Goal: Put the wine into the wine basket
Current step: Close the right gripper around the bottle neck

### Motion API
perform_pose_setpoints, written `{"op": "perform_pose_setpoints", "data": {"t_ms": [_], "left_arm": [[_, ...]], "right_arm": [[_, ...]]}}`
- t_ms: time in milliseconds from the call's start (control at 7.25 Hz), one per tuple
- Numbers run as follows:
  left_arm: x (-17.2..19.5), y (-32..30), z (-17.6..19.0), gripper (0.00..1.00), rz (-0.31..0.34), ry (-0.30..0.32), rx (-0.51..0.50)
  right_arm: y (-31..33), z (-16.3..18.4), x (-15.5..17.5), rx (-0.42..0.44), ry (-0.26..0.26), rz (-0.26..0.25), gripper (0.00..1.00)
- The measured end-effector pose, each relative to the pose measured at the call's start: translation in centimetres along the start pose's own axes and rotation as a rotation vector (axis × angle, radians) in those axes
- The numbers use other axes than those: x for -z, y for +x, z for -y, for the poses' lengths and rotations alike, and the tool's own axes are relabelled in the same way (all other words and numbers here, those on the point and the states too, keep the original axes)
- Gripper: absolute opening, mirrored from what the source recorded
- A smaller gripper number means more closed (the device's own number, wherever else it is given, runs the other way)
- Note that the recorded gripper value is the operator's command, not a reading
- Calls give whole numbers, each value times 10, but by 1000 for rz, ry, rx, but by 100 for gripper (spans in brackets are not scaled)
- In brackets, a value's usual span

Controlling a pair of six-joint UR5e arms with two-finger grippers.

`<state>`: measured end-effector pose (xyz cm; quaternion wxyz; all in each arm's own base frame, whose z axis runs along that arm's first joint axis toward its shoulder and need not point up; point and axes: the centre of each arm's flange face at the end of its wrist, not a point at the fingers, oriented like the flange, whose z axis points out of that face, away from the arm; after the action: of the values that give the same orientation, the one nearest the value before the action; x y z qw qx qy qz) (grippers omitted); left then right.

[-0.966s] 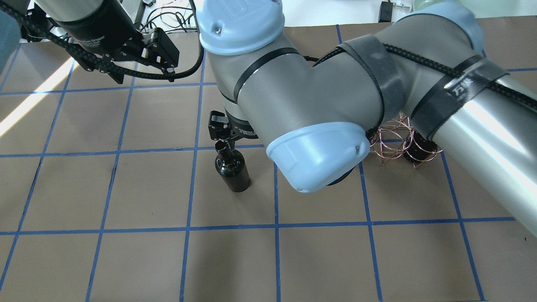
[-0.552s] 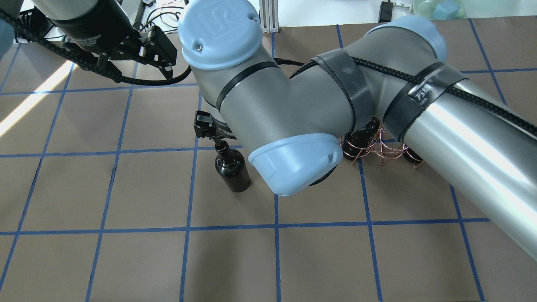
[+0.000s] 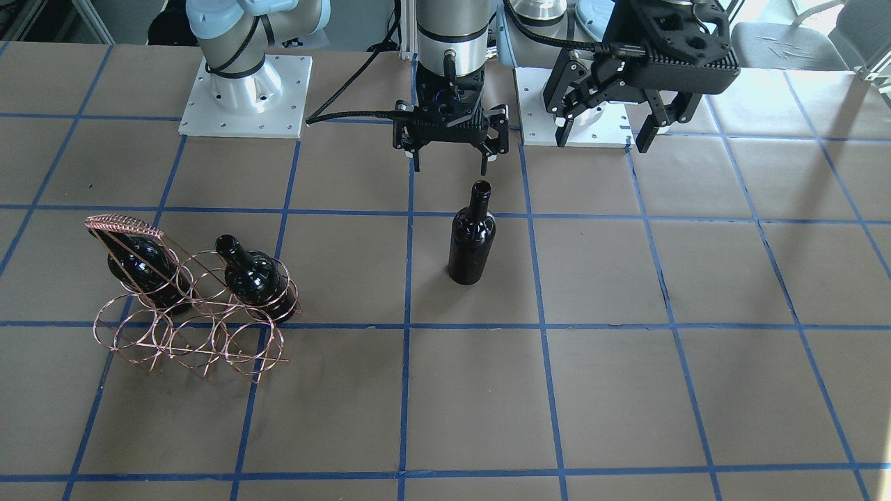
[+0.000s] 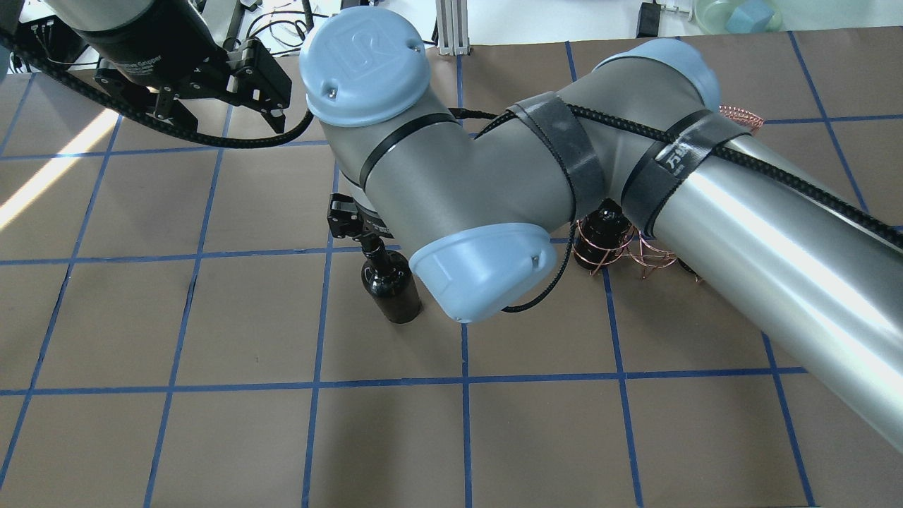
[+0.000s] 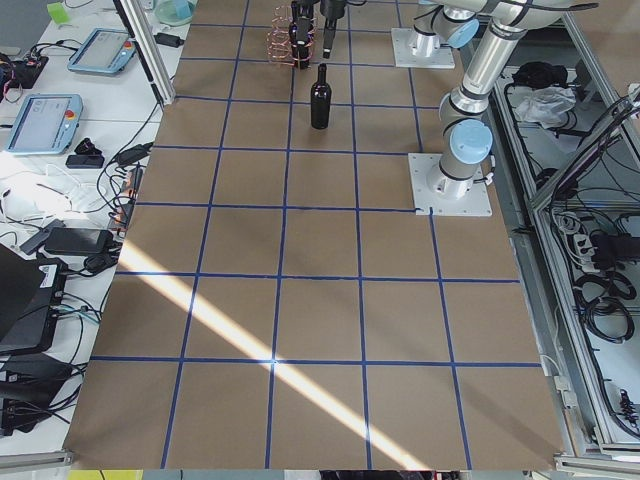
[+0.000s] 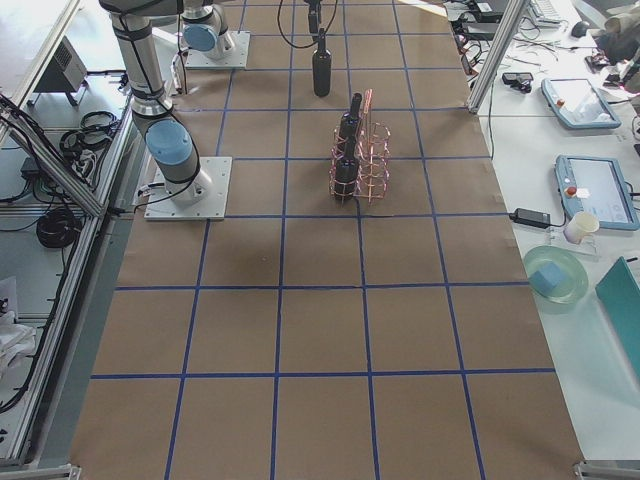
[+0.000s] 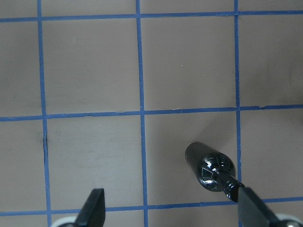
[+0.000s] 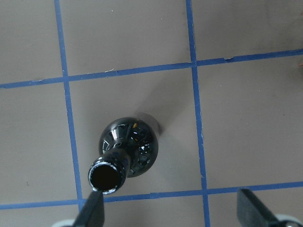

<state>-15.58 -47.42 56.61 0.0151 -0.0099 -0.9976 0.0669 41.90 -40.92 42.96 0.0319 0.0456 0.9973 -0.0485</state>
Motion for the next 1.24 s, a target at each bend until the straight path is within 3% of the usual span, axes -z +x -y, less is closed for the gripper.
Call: {"op": "perform_pose_setpoints", "data": {"t_ms": [1241], "left_arm": [[-1, -9, 2, 100, 6, -2, 18]], "right_arm": [[-20, 19, -38, 3, 14, 62, 97]]}}
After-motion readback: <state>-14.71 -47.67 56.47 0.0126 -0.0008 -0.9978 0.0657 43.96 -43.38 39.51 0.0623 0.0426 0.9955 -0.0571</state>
